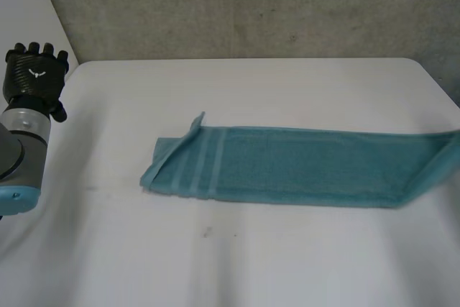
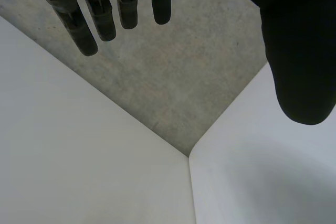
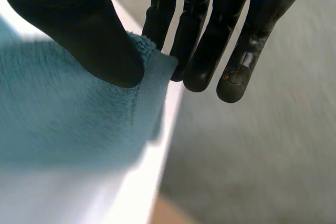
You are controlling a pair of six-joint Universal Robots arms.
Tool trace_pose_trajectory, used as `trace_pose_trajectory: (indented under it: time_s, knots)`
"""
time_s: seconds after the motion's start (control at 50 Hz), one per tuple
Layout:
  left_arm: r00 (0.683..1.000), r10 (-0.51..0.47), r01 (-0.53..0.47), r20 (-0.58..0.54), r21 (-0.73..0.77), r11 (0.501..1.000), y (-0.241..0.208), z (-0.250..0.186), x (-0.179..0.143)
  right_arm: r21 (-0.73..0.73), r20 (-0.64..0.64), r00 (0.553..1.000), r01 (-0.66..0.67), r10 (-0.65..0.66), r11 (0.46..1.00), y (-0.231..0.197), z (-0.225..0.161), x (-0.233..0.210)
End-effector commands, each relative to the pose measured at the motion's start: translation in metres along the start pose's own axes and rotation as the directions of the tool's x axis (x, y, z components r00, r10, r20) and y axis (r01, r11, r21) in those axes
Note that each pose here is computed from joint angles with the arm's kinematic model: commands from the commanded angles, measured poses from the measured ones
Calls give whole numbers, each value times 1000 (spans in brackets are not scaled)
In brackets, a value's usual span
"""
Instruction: Fold the laundry
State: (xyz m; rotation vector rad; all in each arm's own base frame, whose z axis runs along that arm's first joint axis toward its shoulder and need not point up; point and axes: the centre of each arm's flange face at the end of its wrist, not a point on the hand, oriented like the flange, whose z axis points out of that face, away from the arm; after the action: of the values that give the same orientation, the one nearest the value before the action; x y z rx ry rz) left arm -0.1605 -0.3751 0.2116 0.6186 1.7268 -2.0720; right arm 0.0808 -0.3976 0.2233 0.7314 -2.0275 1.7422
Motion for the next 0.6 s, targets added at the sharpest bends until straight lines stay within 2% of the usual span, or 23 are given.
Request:
trace_pose_trajectory:
  time_s: [0.02, 0.06, 0.08, 0.1, 0.12, 0.16, 0.18, 0.22, 0.24, 0.28, 0.3, 0.32, 0.34, 0.38, 0.46, 0.5, 0.52, 0.56, 0.58, 0.6]
  knots:
    - [999, -37, 36, 15, 23, 999, -11, -4, -7, 277, 186, 982, -16, -37, 961, -104, -32, -91]
    - [999, -40, 39, 17, 29, 999, -14, -8, -9, 406, 306, 950, -72, -62, 911, -149, -62, -146]
    - [999, -40, 39, 17, 29, 999, -14, -8, -9, 406, 307, 950, -72, -62, 911, -149, -62, -146]
    - [999, -42, 41, 16, 31, 999, -16, -9, -9, 449, 369, 926, -98, -85, 888, -161, -76, -177]
    - [999, -42, 41, 16, 31, 999, -16, -9, -9, 450, 369, 925, -98, -85, 888, -161, -76, -177]
    - [999, -42, 41, 17, 38, 998, -20, -13, -10, 526, 469, 871, -145, -144, 838, -180, -109, -234]
    - [999, -42, 41, 17, 38, 998, -20, -13, -10, 527, 470, 871, -146, -144, 838, -180, -109, -234]
    - [999, -43, 43, 11, 40, 998, -22, -17, -9, 565, 541, 817, -180, -198, 805, -183, -136, -280]
    - [999, -43, 43, 11, 40, 998, -22, -17, -9, 565, 542, 817, -180, -198, 805, -183, -136, -280]
    - [999, -46, 46, 2, 40, 998, -23, -19, -6, 562, 611, 752, -193, -247, 804, -169, -155, -324]
    - [999, -46, 46, 2, 40, 998, -23, -19, -6, 562, 612, 752, -193, -247, 804, -169, -155, -324]
    - [999, -48, 48, -2, 42, 998, -24, -20, -5, 555, 642, 718, -193, -269, 809, -160, -163, -343]
    - [999, -48, 48, -2, 42, 998, -24, -20, -5, 555, 642, 718, -193, -269, 809, -160, -163, -343]
    - [998, -63, 64, -19, 50, 997, -27, -22, 1, 541, 685, 664, -187, -301, 820, -144, -178, -369]
    - [997, -76, 78, -34, 58, 995, -30, -24, 6, 536, 688, 661, -183, -300, 824, -140, -181, -375]
    - [996, -77, 80, -40, 65, 995, -32, -24, 9, 535, 668, 690, -188, -277, 823, -148, -177, -366]
    - [996, -77, 80, -40, 65, 995, -32, -24, 9, 535, 668, 690, -188, -277, 823, -148, -177, -366]
    - [996, -76, 79, -45, 69, 994, -34, -23, 11, 532, 626, 747, -199, -224, 823, -167, -175, -341]
    - [995, -78, 83, -53, 84, 993, -38, -24, 14, 532, 625, 748, -199, -224, 823, -168, -175, -341]
    - [994, -81, 88, -70, 104, 991, -44, -24, 21, 518, 602, 777, -205, -183, 831, -175, -173, -327]
